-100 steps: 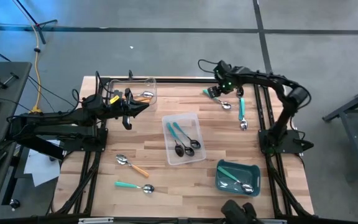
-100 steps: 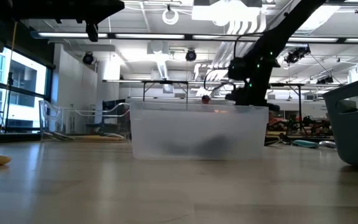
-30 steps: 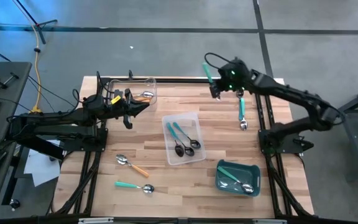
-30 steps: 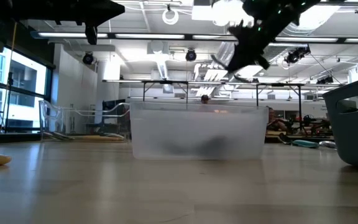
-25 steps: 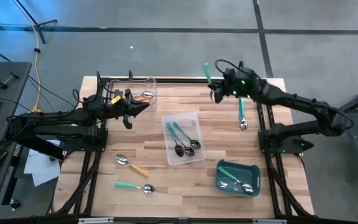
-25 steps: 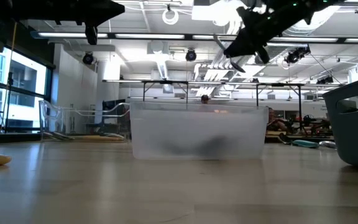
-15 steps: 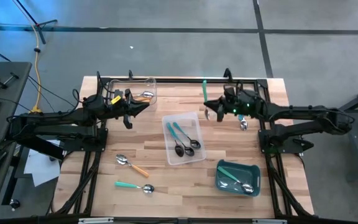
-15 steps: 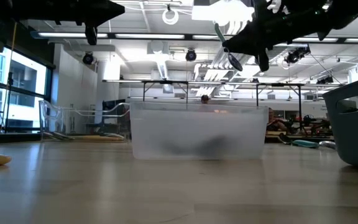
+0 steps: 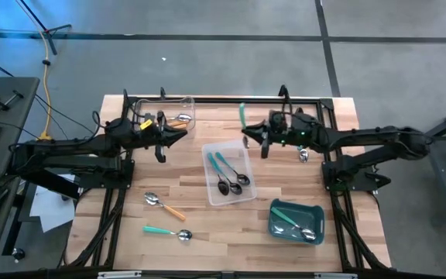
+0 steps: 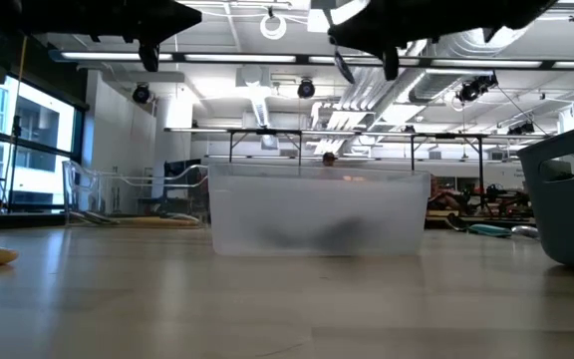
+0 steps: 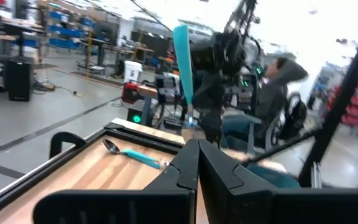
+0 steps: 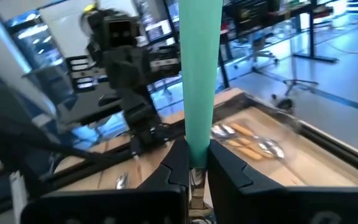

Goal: Sort silverware by color (type)
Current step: Put the light blue spoon into the blue bin

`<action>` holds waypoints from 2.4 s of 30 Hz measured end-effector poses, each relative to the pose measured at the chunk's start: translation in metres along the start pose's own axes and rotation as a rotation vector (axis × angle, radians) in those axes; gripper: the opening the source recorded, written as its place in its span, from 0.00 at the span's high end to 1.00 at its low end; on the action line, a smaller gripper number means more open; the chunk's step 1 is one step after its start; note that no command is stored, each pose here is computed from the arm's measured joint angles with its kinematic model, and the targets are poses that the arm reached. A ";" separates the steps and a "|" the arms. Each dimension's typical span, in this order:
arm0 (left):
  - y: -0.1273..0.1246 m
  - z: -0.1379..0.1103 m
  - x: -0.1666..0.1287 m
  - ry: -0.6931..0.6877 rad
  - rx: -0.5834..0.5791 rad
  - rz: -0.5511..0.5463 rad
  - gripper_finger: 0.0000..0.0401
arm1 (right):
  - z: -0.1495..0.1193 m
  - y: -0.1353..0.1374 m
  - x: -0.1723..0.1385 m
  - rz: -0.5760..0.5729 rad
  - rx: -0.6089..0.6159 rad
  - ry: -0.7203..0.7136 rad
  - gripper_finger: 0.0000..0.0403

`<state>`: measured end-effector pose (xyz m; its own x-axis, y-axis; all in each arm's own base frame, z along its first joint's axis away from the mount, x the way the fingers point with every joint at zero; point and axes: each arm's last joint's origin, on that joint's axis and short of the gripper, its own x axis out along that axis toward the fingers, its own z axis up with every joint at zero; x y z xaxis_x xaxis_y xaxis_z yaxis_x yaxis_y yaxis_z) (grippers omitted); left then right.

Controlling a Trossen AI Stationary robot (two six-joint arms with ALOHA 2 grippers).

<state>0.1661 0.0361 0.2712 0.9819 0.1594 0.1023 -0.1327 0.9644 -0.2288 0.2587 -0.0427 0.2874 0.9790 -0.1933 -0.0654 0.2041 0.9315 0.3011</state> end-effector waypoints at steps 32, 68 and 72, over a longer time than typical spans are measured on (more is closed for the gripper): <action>-0.009 -0.016 0.027 -0.012 0.052 -0.082 1.00 | -0.013 0.040 0.073 0.161 -0.025 -0.006 0.96; -0.008 -0.016 0.027 -0.009 0.024 -0.075 1.00 | 0.002 0.039 0.028 0.152 0.018 0.254 0.96; -0.008 -0.016 0.027 -0.009 0.025 -0.073 1.00 | 0.011 0.048 -0.013 0.120 0.058 0.377 0.96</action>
<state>0.1963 0.0291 0.2606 0.9879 0.0899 0.1264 -0.0639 0.9784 -0.1964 0.2560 0.0014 0.3130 0.9285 0.0525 -0.3676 0.0987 0.9195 0.3805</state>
